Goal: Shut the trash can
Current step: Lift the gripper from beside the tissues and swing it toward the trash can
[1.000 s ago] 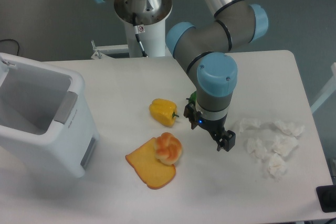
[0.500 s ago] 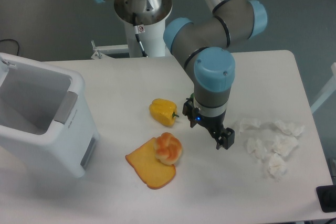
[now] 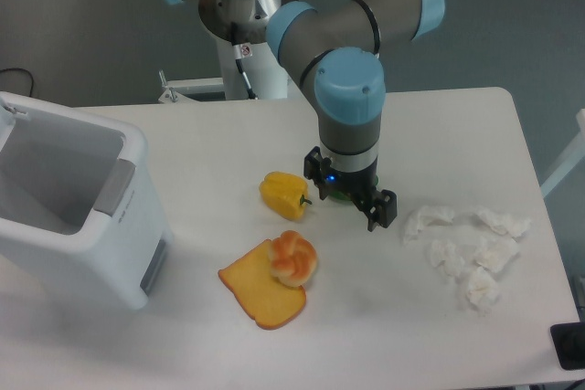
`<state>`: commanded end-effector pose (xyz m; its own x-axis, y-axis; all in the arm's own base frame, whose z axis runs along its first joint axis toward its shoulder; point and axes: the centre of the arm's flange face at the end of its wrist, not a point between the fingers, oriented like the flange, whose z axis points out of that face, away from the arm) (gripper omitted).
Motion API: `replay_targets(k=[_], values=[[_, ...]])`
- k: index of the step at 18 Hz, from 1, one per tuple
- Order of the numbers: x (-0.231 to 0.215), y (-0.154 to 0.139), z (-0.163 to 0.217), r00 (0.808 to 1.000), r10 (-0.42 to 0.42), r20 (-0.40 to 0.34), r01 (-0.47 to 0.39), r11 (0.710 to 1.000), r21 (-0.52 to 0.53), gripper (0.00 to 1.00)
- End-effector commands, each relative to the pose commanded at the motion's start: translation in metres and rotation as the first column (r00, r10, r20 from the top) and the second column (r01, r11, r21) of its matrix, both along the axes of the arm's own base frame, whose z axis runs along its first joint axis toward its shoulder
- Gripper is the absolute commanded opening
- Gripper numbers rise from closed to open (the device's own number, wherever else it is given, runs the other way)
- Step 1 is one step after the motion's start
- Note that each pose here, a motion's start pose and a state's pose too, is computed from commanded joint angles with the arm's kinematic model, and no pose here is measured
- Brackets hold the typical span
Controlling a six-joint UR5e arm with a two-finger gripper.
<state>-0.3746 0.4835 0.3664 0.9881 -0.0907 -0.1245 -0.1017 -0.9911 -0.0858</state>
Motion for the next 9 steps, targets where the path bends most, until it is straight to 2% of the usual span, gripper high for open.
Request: replay_targets(k=[2, 4, 9], values=[[0.017, 0.001, 0.021, 0.995, 0.085, 0.061, -0.09, 0.993, 0.081, 1.0], [0.035, -0.003, 0.049, 0.986, 0.142, 0.093, -0.154, 0.979, 0.136, 1.0], [0.085, -0.022, 0.104, 0.978, 0.143, 0.149, -0.167, 0.973, 0.162, 1.0]])
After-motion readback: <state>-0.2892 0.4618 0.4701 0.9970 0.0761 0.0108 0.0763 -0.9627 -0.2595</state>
